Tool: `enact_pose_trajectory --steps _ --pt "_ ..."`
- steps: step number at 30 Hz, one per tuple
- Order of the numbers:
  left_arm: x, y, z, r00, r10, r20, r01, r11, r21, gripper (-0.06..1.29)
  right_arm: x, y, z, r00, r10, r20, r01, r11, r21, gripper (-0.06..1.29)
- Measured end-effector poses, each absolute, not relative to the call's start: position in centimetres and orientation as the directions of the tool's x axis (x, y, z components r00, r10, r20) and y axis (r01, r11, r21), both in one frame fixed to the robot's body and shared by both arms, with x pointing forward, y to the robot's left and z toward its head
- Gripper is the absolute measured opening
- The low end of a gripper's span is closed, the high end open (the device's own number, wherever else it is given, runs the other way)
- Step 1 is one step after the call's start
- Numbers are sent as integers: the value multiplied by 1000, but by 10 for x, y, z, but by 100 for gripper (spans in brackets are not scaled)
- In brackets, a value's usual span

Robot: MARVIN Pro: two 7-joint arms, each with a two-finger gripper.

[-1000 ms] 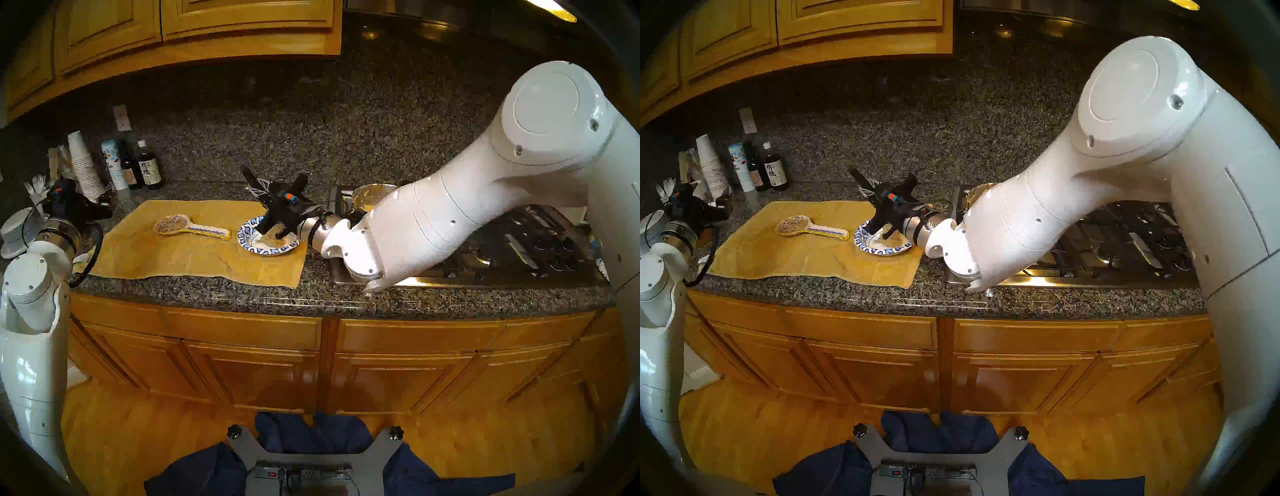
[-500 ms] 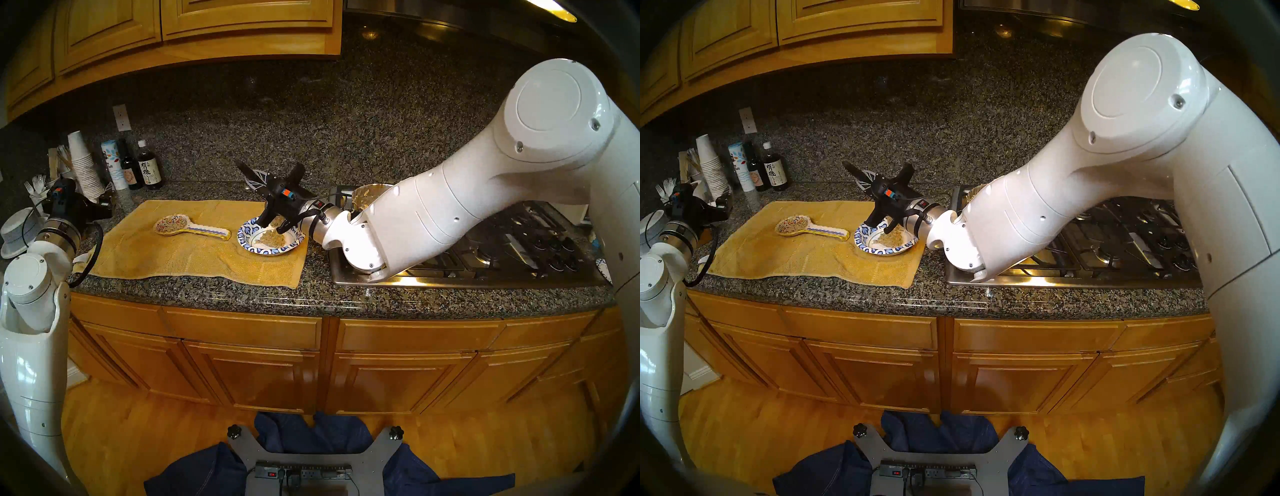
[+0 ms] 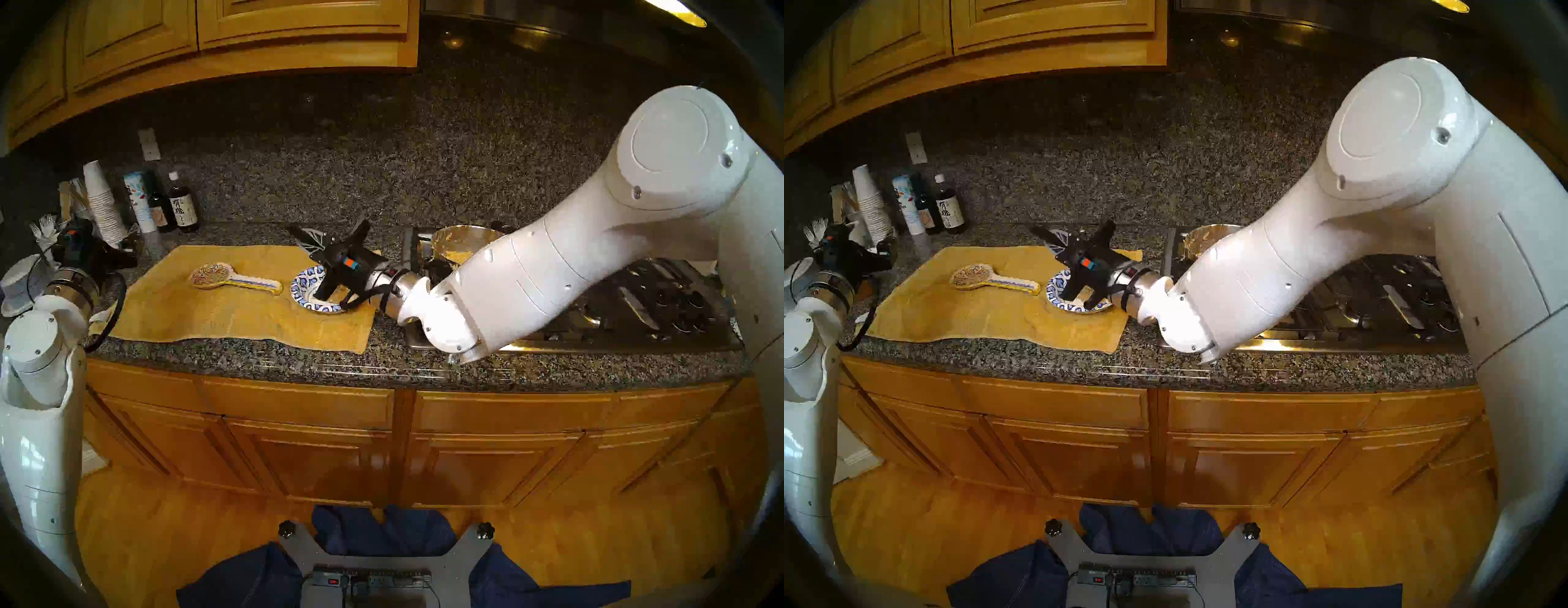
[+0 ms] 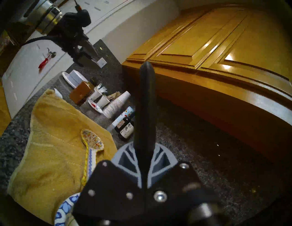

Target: Scoop oatmeal into bowl

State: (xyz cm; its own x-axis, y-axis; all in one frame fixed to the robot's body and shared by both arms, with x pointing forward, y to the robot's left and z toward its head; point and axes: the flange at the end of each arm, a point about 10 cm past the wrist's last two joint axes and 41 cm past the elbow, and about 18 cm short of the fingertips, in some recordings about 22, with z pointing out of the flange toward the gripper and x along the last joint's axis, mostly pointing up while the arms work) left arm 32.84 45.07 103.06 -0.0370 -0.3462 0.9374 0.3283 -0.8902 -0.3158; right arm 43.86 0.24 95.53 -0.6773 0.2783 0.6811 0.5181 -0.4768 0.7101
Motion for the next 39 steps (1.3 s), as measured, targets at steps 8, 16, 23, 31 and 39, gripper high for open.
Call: enact_pose_trajectory --steps 8,16,23,31,39 --pt "328 451 1031 -37 -347 937 328 -890 -316 123 435 -2 945 -710 297 639 469 -478 743 -4" --pt "328 451 1031 -37 -347 937 328 -890 -316 123 452 -6 964 -772 315 552 349 -516 782 -4" --pt "328 451 1031 -36 -347 937 328 -890 -317 123 461 -6 982 -807 312 501 271 -558 784 -4" --pt "328 451 1031 -36 -347 937 328 -890 -317 123 460 -3 992 -828 292 478 220 -614 758 -4" --pt "328 451 1031 -36 -348 937 328 -890 -318 123 450 -1 990 -825 259 503 218 -674 706 -4"
